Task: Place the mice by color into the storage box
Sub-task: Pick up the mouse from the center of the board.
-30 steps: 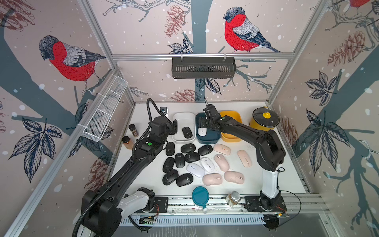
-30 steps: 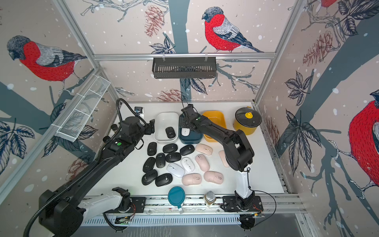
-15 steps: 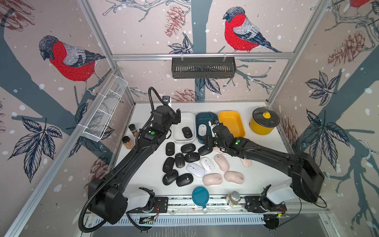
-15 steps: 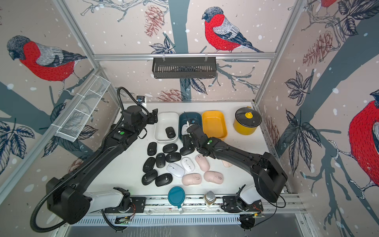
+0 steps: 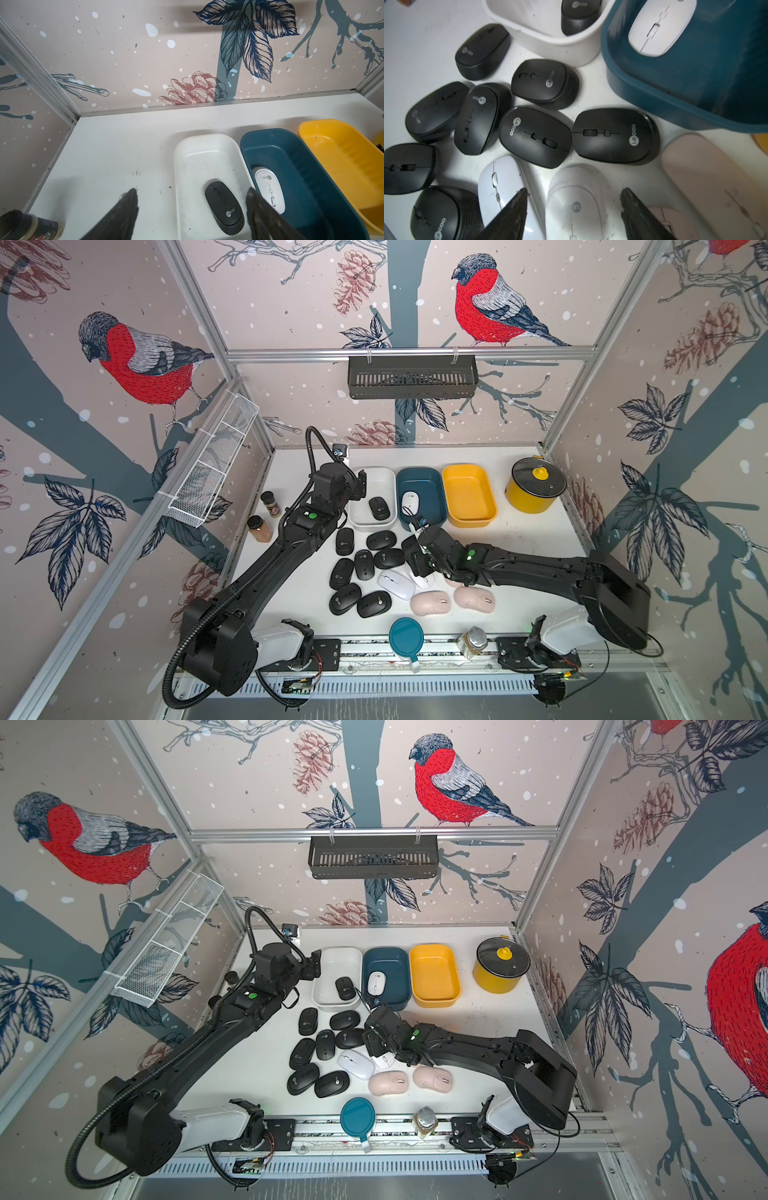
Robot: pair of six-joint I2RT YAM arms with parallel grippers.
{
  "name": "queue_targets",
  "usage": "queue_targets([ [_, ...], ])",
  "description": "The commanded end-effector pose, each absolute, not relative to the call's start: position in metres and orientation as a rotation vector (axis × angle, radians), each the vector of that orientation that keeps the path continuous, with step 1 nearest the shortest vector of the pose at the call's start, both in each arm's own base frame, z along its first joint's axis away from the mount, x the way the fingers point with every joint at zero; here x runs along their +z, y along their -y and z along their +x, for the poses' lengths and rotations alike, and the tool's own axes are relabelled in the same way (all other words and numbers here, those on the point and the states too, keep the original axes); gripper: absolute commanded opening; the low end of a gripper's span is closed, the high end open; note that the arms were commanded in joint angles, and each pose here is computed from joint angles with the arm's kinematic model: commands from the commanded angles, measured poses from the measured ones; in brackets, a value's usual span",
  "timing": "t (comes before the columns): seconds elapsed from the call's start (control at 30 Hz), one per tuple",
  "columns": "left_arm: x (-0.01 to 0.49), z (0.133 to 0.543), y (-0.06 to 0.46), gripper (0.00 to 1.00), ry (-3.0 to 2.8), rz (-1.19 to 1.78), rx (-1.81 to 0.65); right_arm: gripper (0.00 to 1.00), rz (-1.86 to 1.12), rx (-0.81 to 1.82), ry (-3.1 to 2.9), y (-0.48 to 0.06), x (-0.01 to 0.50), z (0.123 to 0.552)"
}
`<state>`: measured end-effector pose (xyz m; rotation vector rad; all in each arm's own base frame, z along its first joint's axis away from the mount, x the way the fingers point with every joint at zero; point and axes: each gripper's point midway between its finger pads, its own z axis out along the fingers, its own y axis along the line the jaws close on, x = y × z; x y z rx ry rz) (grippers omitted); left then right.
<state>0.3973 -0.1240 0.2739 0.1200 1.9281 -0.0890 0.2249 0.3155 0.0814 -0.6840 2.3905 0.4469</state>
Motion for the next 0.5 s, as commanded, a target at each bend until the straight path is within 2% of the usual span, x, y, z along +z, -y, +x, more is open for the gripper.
queue_targets([
  [0.0, 0.282, 0.401, 0.126, 0.80, -1.891, 0.118, -0.099, 0.73, -0.741, 0.401, -2.424, -0.310, 0.067, 0.218],
  [0.47, 0.277, 0.402, 0.125, 0.80, -1.904, 0.116, -0.086, 0.73, -0.833, 0.391, -2.454, -0.317, 0.045, 0.204],
])
